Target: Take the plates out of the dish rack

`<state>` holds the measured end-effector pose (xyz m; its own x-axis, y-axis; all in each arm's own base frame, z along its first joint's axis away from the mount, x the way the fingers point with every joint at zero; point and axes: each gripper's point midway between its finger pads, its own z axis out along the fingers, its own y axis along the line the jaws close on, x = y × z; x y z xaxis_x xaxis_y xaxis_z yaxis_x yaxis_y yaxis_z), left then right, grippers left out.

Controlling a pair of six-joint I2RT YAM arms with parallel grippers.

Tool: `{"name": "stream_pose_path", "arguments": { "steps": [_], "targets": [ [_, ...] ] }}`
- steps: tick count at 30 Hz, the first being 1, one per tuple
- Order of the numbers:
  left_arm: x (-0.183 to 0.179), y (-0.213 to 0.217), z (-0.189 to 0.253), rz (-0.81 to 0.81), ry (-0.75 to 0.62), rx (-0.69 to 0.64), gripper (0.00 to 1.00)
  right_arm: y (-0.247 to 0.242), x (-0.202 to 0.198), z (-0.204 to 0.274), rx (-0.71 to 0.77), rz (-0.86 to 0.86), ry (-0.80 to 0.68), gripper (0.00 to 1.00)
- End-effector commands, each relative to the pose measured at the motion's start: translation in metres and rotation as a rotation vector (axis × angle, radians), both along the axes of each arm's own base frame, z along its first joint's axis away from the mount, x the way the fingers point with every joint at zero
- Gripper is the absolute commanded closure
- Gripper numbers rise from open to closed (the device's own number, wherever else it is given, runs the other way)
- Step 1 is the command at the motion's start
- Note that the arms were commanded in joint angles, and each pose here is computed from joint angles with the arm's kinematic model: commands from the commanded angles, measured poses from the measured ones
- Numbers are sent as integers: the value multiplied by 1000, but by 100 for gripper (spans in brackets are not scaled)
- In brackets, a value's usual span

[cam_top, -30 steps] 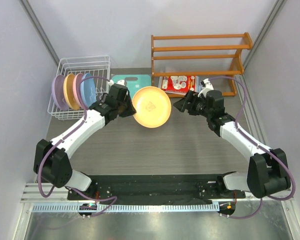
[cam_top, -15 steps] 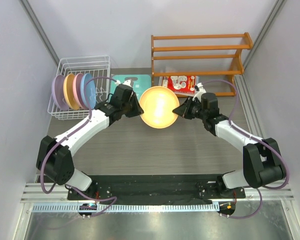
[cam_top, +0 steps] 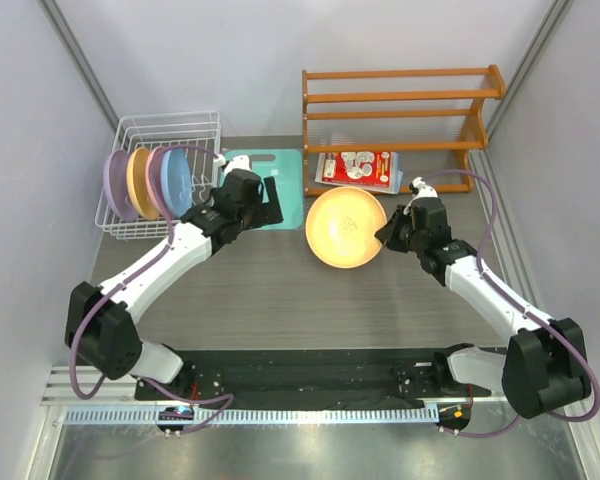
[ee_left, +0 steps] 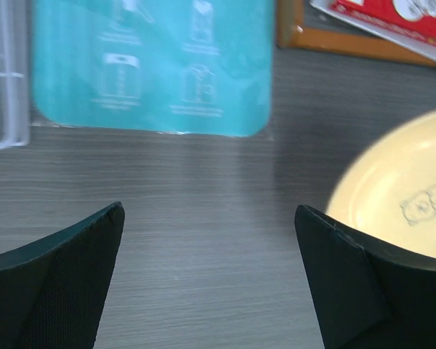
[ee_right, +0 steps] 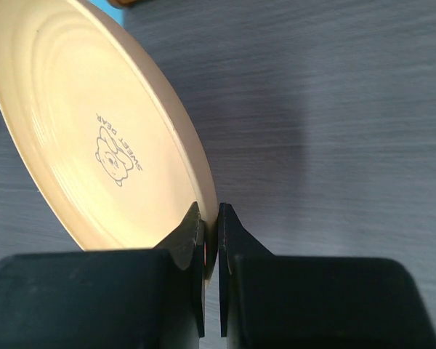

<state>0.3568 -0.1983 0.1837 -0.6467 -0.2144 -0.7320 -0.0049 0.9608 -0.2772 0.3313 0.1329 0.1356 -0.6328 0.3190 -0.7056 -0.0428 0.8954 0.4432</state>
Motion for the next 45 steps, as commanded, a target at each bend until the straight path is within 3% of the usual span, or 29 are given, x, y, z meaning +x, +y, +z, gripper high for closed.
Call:
{"name": "stream_pose_path", "arguments": {
  "steps": [1, 9, 17, 25, 28, 39, 45],
  "targets": [
    [10, 57, 53, 184, -189, 182, 1, -27, -21, -17, -130, -64, 99, 99],
    [18, 115, 89, 370, -296, 374, 1, -12, -33, -54, -104, 25, 224, 99],
    [32, 163, 66, 479, -228, 432, 1, -6, -26, -83, -111, 39, 316, 95],
    [45, 175, 49, 491, -196, 411, 0, -50, -23, -86, -302, -128, 345, 54],
    [48, 177, 45, 502, -187, 420, 0, -64, -24, -76, -354, -178, 327, 44],
    [68, 211, 56, 636, -222, 561, 1, -78, -18, -28, -364, -247, 166, 42],
    [86, 228, 51, 684, -199, 623, 2, -76, -14, -24, -361, -240, 157, 42]
  ]
}}
